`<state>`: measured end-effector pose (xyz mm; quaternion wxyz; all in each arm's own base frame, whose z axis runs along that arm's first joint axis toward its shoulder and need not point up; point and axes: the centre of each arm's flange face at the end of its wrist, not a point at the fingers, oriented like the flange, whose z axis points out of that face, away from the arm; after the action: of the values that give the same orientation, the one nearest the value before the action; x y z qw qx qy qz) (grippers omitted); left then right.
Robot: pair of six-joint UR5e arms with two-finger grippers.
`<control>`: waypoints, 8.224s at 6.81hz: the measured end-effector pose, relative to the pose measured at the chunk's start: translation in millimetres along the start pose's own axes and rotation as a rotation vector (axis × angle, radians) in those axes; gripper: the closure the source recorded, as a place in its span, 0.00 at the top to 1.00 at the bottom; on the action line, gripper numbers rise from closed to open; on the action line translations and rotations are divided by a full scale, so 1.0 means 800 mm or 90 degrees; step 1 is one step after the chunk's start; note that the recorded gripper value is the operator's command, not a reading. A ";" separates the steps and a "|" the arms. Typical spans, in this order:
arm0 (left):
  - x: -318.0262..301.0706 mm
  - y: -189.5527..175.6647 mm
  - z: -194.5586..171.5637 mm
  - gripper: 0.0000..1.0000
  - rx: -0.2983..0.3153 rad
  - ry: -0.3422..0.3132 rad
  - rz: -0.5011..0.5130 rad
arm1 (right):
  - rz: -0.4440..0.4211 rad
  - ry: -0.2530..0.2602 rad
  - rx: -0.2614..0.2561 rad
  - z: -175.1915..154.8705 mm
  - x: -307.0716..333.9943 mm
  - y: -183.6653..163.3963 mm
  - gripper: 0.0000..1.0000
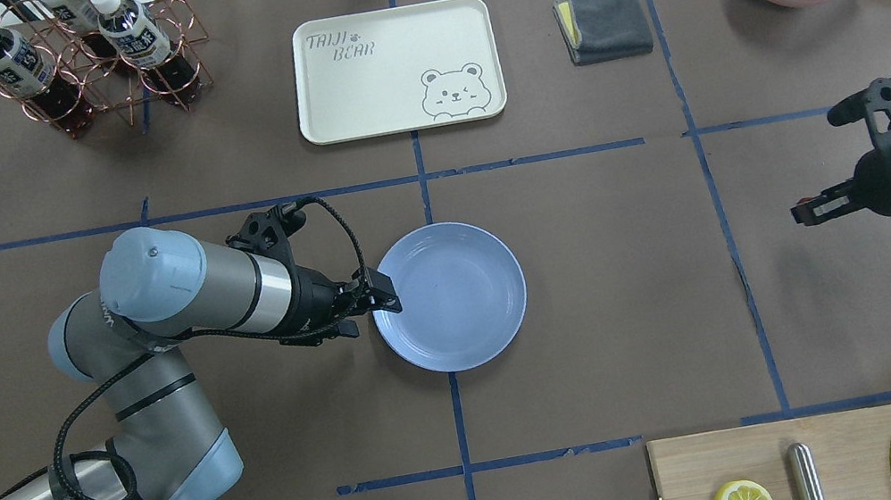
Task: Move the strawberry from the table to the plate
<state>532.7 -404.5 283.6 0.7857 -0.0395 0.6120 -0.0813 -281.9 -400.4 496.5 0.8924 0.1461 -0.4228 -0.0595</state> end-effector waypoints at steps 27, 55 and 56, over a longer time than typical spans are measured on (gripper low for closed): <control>-0.166 -0.119 -0.270 0.99 0.120 -0.244 0.209 | 0.205 0.007 -0.070 -0.023 -0.397 -0.128 1.00; -0.549 -0.155 -0.594 1.00 -0.001 -0.322 0.232 | 0.086 0.030 -0.177 -0.223 0.303 0.034 1.00; -0.541 -0.159 -0.603 1.00 0.011 -0.323 0.235 | 0.086 0.030 -0.176 -0.223 0.303 0.034 1.00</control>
<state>-47.2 -435.6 598.4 0.9152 0.0600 0.3923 0.0703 9.3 -392.8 576.2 0.9158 -0.0056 -0.3981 -0.0536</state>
